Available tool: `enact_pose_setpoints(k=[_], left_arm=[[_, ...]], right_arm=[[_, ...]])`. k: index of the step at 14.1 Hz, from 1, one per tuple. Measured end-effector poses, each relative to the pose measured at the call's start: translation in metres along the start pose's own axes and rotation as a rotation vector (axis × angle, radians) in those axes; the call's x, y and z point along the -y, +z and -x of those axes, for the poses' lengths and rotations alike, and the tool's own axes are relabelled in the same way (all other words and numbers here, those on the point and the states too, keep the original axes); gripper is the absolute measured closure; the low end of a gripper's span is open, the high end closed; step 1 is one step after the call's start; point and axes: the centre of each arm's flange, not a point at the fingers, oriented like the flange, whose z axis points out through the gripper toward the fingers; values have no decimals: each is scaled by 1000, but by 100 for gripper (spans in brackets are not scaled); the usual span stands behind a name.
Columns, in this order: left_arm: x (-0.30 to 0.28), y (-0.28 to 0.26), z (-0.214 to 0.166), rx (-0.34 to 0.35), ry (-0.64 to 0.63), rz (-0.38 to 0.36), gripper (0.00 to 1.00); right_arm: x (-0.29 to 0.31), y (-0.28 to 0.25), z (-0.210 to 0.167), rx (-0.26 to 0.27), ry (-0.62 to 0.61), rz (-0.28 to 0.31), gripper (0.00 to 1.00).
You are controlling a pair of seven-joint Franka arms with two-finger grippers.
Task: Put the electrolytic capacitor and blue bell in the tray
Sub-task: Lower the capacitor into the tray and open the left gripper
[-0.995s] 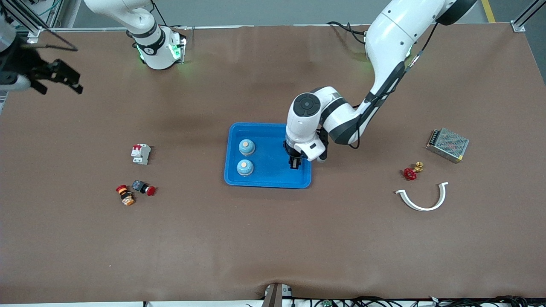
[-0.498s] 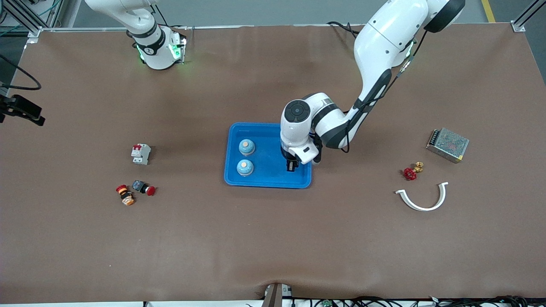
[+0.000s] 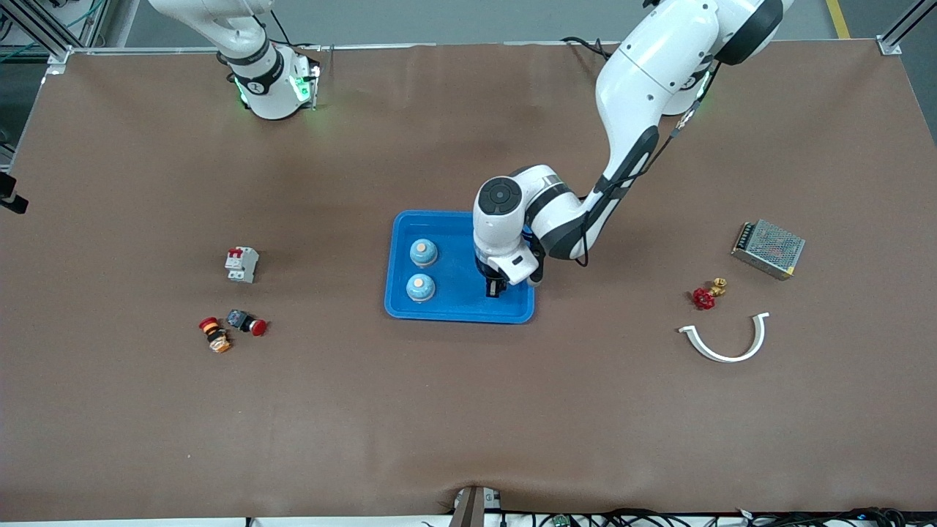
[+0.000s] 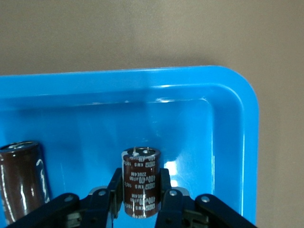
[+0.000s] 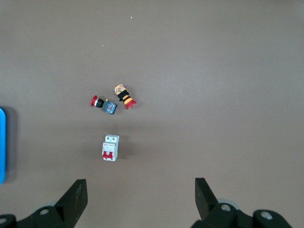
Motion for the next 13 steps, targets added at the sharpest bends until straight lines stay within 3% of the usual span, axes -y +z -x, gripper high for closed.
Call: enact_pose_setpoints(k=[3,12,13], left_arm=[[3,5,5,-8,2,3,66],[2,5,5,-10,2,6,66],[2,5,5,-9,2,6,61]], right_arm=[[7,8,-7,7,83,-9,0],[68,-26,-18,-19,37,-12,0],[76,-30,-19,-27,51,-14,0]])
